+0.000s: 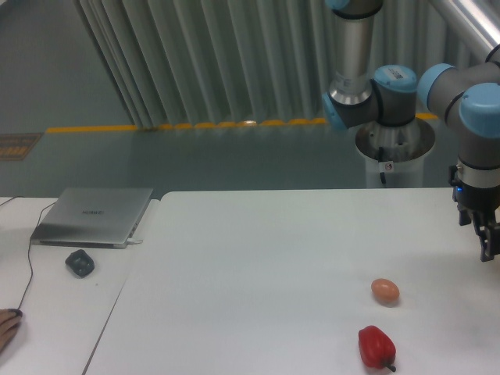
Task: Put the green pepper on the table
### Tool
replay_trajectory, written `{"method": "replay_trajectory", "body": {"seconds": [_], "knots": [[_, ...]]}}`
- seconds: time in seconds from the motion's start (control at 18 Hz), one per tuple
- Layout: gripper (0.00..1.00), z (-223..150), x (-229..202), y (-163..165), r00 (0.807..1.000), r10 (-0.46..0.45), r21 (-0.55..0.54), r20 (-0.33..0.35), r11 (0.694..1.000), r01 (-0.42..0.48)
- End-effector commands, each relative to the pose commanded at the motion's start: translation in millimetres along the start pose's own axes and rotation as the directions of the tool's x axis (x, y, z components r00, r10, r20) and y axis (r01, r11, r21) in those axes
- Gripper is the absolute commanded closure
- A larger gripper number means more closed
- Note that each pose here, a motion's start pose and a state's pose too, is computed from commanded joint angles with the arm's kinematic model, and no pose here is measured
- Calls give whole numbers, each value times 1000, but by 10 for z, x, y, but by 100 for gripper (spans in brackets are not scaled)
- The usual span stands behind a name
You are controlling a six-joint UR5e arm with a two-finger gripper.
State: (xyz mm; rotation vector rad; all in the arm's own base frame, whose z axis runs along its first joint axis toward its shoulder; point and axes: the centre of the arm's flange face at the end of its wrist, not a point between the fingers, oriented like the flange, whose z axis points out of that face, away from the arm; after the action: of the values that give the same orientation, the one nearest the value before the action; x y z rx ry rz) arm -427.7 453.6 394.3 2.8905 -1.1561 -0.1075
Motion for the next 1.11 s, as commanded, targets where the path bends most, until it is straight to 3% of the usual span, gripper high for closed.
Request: {"method": "replay_trajectory", "body": {"seconds": [0.5,0.83,0.94,1.11], "knots": [[0,133,-52,808,992,125,5,-13,992,-125],[0,326,114,1608,997,78,80,-17,994,-76],[0,401,201,1860,992,123,88,-17,989,-121],[0,367,209,1946,993,117,83,-16,990,-115]]}}
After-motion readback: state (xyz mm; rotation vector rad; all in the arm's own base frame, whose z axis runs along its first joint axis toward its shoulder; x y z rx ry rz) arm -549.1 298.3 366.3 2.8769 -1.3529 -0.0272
